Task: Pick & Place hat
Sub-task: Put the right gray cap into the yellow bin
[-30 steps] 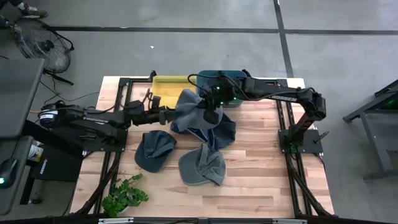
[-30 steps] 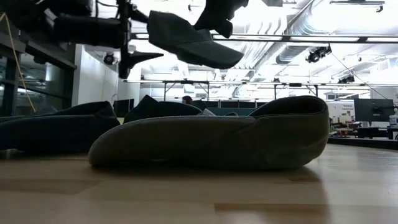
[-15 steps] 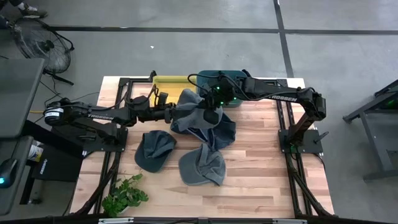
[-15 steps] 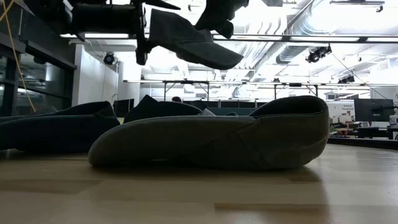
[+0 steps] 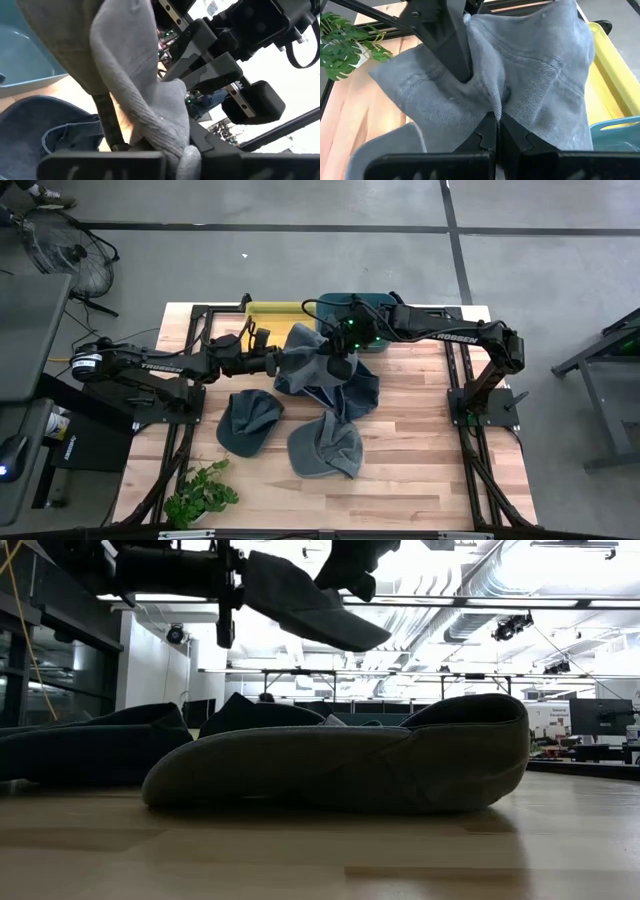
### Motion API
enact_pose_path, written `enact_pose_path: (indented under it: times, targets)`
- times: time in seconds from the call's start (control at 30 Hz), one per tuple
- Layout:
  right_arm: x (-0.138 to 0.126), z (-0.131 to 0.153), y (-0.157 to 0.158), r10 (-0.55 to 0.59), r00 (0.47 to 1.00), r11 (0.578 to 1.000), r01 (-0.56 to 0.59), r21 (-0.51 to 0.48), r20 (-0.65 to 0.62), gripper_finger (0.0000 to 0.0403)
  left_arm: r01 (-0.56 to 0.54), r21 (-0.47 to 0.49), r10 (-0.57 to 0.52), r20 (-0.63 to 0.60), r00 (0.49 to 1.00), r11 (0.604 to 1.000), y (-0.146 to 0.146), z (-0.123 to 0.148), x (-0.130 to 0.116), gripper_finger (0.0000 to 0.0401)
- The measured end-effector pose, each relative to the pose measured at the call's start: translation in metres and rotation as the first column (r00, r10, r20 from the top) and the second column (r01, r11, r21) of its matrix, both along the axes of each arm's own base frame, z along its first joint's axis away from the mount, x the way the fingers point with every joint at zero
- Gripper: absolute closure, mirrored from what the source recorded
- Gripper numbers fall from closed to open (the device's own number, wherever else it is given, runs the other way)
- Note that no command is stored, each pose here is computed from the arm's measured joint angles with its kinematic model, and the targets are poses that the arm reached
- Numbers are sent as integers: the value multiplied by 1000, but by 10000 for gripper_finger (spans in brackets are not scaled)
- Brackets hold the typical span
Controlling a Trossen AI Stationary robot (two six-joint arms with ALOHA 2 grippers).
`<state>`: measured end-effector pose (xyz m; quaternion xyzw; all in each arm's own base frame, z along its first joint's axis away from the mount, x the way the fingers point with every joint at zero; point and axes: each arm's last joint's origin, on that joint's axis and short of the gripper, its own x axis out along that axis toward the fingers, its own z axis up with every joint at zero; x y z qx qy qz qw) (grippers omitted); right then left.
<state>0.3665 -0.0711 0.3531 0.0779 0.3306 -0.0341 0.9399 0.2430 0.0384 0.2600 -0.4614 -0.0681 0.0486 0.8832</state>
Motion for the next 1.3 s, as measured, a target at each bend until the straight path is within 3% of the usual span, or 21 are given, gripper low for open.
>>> enact_pose_path:
  times: [0.37, 0.8, 0.93, 1.3]
  targets:
    - [-1, 0, 0, -2, 1000, 1000, 2, 3, -9, 395, -22, 21, 22, 2, 1000, 1000, 1, 1, 0, 398]
    - [-30, 26, -4, -90, 996, 995, 89, 34, 16, 272, -48, 43, 48, 8, 999, 998, 13, 3, -4, 400]
    - [-46, 32, 1, -105, 994, 992, 107, 64, -34, 256, -52, 60, 49, 43, 998, 997, 28, 12, -16, 400]
    - [-63, 24, 39, -60, 971, 990, 87, 108, -232, 253, -127, 175, 136, -41, 990, 976, 78, 18, -59, 401]
